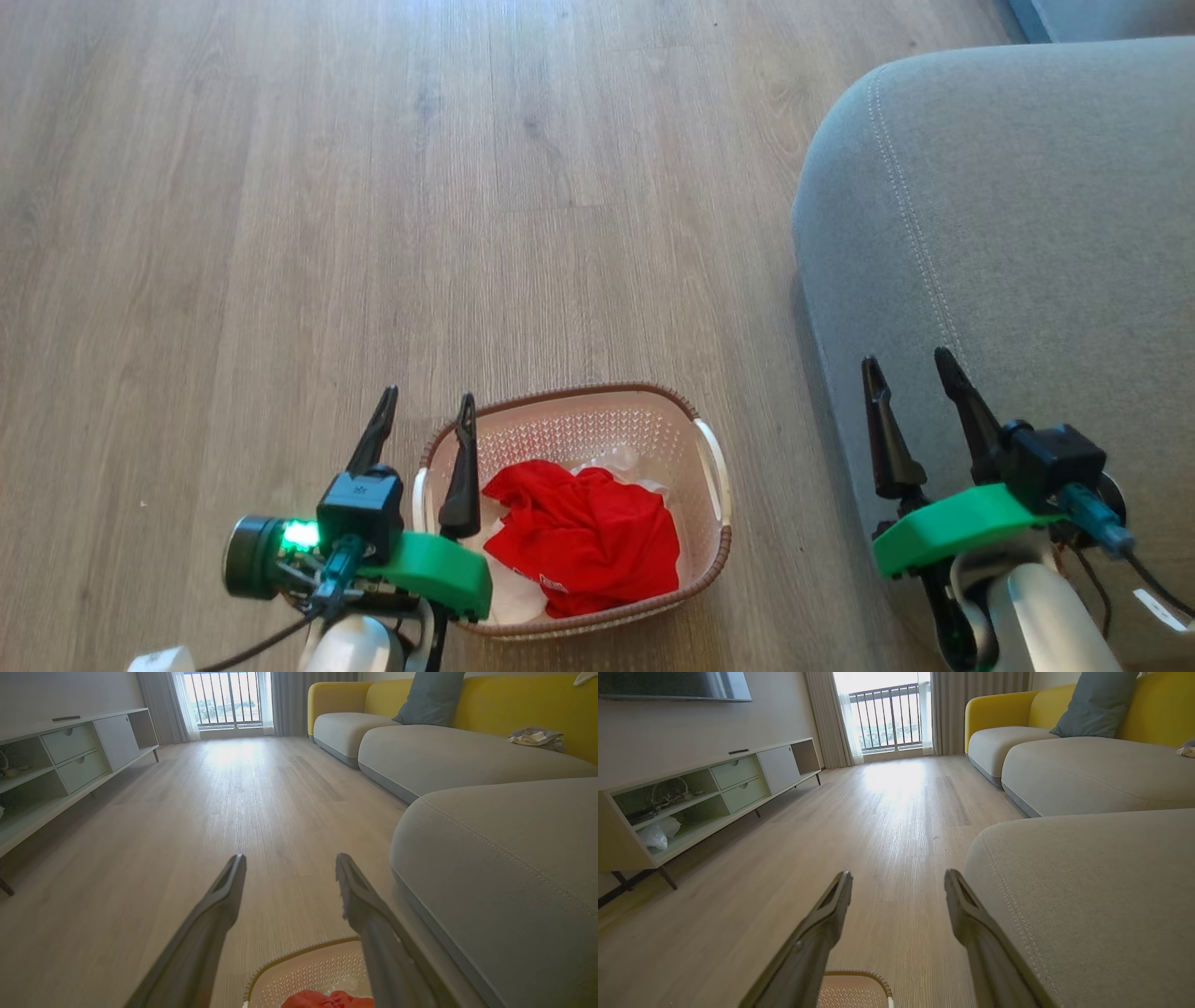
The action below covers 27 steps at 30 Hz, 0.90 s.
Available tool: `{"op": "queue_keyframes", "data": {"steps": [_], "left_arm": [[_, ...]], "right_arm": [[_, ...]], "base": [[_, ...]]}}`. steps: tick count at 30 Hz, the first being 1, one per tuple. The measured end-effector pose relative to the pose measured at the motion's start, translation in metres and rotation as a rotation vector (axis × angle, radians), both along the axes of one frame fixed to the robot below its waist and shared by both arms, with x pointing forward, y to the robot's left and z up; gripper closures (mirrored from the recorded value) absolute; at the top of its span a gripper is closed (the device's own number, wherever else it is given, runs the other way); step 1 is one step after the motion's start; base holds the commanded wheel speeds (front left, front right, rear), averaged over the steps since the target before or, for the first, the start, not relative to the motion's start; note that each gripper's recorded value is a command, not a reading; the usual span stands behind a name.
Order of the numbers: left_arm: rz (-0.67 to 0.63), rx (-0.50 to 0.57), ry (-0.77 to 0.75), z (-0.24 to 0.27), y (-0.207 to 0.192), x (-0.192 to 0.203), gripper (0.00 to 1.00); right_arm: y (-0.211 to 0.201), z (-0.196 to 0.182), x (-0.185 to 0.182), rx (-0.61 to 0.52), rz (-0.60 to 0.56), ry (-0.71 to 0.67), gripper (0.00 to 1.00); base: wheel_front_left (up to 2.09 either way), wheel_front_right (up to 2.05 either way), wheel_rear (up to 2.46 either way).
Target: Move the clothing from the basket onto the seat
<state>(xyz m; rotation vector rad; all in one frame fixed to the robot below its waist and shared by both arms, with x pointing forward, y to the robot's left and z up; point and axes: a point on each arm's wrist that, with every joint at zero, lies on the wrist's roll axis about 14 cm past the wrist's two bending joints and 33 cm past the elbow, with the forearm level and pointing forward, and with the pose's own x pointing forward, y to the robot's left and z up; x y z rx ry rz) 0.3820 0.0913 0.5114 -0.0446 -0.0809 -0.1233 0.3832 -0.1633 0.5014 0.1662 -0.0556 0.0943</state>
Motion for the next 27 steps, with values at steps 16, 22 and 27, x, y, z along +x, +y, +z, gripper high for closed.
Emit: {"op": "queue_keyframes", "data": {"steps": [16,22,27], "left_arm": [[-0.034,-0.046,0.047,-0.012,-0.006,0.001,0.0],[-0.079,-0.035,0.135,-0.041,-0.015,0.002,0.0],[-0.158,-0.002,0.216,-0.072,-0.032,0.01,0.0]], "right_arm": [[-0.003,-0.005,-0.001,-0.007,-0.007,0.015,0.0],[-0.007,-0.015,0.002,-0.003,-0.02,0.045,0.0],[-0.014,-0.025,0.014,-0.015,-0.038,0.071,0.0]], "base": [[0.0,0.0,0.0],[0.0,0.0,0.0],[0.0,0.0,0.0]]}}
